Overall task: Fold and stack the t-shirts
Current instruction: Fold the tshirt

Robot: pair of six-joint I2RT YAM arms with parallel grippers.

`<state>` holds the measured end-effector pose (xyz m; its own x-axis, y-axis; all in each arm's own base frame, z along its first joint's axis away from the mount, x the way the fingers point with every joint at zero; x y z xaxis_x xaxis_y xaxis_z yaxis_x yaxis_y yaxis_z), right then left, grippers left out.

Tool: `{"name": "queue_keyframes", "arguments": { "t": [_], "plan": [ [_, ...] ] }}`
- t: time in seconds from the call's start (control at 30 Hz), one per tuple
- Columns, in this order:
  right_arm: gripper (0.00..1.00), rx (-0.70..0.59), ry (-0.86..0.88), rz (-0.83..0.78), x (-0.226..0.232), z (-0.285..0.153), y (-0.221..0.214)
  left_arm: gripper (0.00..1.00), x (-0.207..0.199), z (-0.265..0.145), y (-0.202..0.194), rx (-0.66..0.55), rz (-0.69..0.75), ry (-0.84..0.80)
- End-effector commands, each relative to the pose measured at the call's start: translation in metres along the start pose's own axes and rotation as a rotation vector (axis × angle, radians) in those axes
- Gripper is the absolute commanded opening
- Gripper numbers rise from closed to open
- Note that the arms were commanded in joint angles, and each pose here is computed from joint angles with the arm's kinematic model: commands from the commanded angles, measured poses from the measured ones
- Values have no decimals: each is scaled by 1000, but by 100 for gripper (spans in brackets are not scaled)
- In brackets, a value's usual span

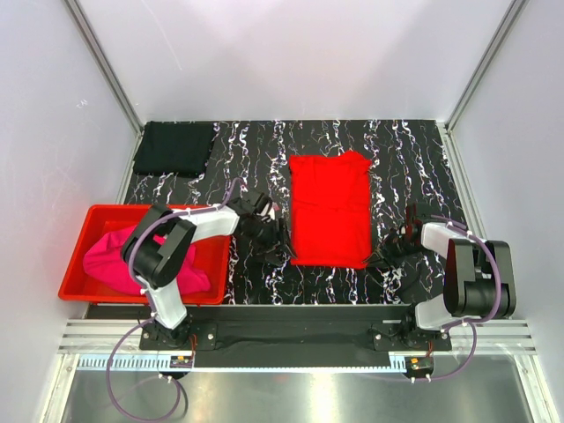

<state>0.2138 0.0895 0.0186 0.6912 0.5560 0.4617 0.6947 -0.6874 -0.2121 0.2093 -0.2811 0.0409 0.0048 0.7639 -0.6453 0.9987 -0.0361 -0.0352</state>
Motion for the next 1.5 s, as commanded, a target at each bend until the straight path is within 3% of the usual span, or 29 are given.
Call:
{"name": "queue_keyframes", "arguments": {
  "t": [0.0, 0.43, 0.93, 1.1, 1.13, 1.23, 1.47],
  "plan": [
    [2, -37, 22, -15, 7, -3, 7, 65, 1, 10, 2, 12, -45, 40],
    [1, -73, 6, -46, 6, -12, 8, 57, 20, 21, -1, 0, -235, 229],
    [0, -71, 8, -41, 5, -9, 8, 53, 12, 41, -5, 45, -287, 197],
    [0, -62, 18, -46, 7, -9, 7, 36, 17, 44, -7, 38, -304, 179],
    [0, -61, 21, -46, 7, -9, 7, 22, 18, 46, -6, 40, -303, 175],
    [0, -49, 24, -65, 7, -9, 5, 0, 15, 44, 4, 16, -235, 178],
    [0, -75, 33, -174, 23, -30, 4, 0, 10, 12, 14, -36, 6, 265]
  ]
}}
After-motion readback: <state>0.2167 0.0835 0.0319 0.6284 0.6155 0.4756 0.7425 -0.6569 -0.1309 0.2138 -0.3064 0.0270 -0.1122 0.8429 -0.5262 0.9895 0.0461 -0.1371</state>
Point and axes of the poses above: each gripper's point midway between its finger pads, its own z axis out along the fingers, its own x axis along the line the jaws close on, y = z × x, the point moved 1 cm from there along -z, back along the fingers, and after that the axes turned 6 degrees about z, right-handed, at the moved point
